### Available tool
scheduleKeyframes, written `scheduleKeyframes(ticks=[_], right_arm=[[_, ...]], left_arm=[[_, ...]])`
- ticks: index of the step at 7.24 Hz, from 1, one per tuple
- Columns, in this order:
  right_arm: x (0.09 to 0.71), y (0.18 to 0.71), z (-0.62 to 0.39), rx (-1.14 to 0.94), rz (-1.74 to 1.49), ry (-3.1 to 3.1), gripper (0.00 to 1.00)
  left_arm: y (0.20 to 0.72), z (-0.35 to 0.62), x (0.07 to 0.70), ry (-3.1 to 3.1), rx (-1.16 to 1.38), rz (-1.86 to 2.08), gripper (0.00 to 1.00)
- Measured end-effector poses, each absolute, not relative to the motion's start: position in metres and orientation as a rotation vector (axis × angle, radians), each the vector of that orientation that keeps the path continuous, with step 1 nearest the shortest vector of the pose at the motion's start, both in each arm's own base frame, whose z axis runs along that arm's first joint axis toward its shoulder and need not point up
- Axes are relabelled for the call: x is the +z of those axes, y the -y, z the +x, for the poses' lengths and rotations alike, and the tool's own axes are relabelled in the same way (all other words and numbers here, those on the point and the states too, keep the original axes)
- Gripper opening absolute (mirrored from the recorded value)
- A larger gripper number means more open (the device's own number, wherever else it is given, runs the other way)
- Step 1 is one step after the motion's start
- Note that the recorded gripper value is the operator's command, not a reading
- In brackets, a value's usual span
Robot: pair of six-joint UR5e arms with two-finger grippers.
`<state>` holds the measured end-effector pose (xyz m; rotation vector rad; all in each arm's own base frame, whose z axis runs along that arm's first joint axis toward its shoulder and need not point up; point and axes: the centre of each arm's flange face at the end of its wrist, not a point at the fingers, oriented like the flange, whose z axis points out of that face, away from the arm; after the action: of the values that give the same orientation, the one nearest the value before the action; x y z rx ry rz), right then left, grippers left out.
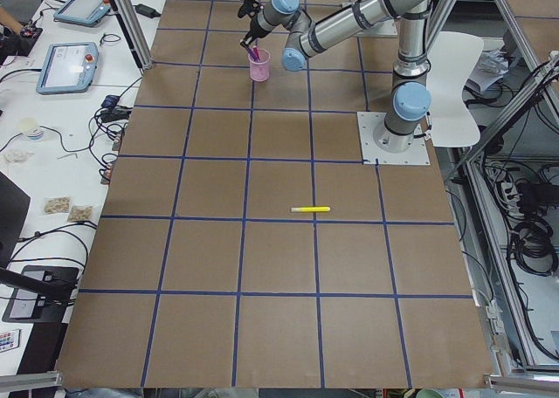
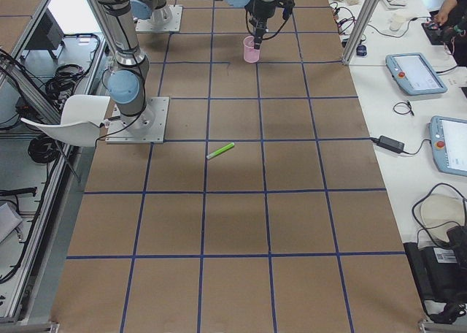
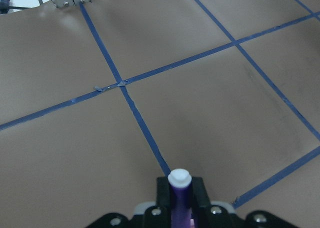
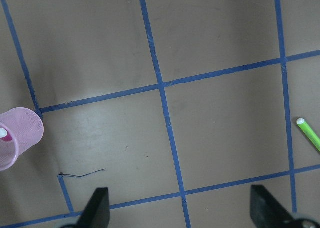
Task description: Insert purple and pink pens into pink cup
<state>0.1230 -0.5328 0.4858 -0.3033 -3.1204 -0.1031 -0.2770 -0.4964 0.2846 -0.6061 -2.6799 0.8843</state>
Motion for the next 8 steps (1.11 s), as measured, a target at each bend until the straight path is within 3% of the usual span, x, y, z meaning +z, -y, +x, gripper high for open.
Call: scheduleKeyframes(ticks=[5,8], right_arm=[[0.486,0.531,0.124,-0.101,-0.3,3.121,1.0],[0.487,0.531,0.124,-0.097,-0.297,3.121,1.0]], left_arm=[[0.502,-0.272,0.288,2.69,0.88,-0.58,0.94],[0.544,-0.252,0.337,2.824,0.702,-0.502,1.0]])
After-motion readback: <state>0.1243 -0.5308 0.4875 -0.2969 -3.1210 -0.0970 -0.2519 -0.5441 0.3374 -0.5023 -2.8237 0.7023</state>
